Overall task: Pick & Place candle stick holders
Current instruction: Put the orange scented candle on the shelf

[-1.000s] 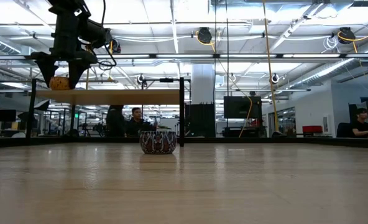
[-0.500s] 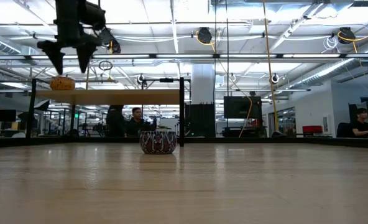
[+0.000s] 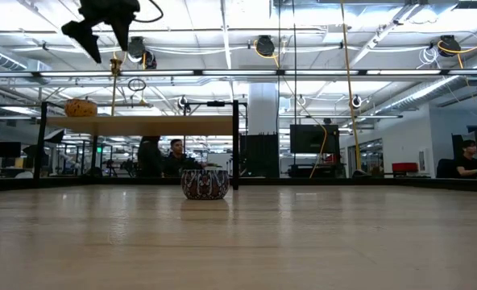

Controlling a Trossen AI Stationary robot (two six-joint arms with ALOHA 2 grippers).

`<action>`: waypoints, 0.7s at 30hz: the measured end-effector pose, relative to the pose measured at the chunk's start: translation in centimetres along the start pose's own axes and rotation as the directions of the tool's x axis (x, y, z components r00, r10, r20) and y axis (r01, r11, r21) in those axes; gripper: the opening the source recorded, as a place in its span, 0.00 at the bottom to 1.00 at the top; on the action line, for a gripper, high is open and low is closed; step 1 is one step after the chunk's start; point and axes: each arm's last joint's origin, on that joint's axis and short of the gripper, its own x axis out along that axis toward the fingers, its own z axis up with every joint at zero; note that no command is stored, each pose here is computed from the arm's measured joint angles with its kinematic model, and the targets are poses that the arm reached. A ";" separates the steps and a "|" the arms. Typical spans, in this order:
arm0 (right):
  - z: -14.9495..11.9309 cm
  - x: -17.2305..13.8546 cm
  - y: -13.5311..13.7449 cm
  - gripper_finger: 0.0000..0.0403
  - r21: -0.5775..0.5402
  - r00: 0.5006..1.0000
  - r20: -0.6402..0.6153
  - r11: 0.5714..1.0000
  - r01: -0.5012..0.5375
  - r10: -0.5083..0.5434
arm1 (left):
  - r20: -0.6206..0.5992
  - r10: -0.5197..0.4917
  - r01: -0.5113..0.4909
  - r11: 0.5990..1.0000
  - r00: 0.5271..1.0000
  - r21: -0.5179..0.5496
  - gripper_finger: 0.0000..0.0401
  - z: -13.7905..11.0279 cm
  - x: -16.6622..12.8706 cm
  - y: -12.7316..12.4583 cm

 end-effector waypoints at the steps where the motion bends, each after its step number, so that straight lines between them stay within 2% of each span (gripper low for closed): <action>1: 0.0 0.0 0.0 0.59 0.000 1.000 0.000 1.000 0.000 0.000 | -0.004 -0.025 0.025 1.000 1.000 0.009 0.97 -0.1 -0.3 -0.3; 7: 0.0 0.0 0.0 0.59 -0.004 1.000 0.000 1.000 0.001 -0.001 | -0.085 -0.246 0.253 0.965 0.965 0.073 0.97 -2.0 -1.7 -2.2; 11: 0.0 0.0 0.0 0.59 -0.010 1.000 -0.001 1.000 0.001 -0.001 | -0.123 -0.345 0.358 0.928 0.930 0.100 0.97 -3.7 -2.9 -3.1; 18: -0.1 0.0 0.0 0.59 -0.024 1.000 -0.007 1.000 0.004 -0.004 | -0.200 -0.477 0.506 0.853 0.856 0.127 0.97 -8.1 -5.8 -3.9; 21: -0.1 0.0 -0.1 0.59 -0.028 1.000 -0.010 1.000 0.005 -0.005 | -0.211 -0.496 0.522 0.849 0.842 0.088 0.97 -10.1 -7.1 -3.7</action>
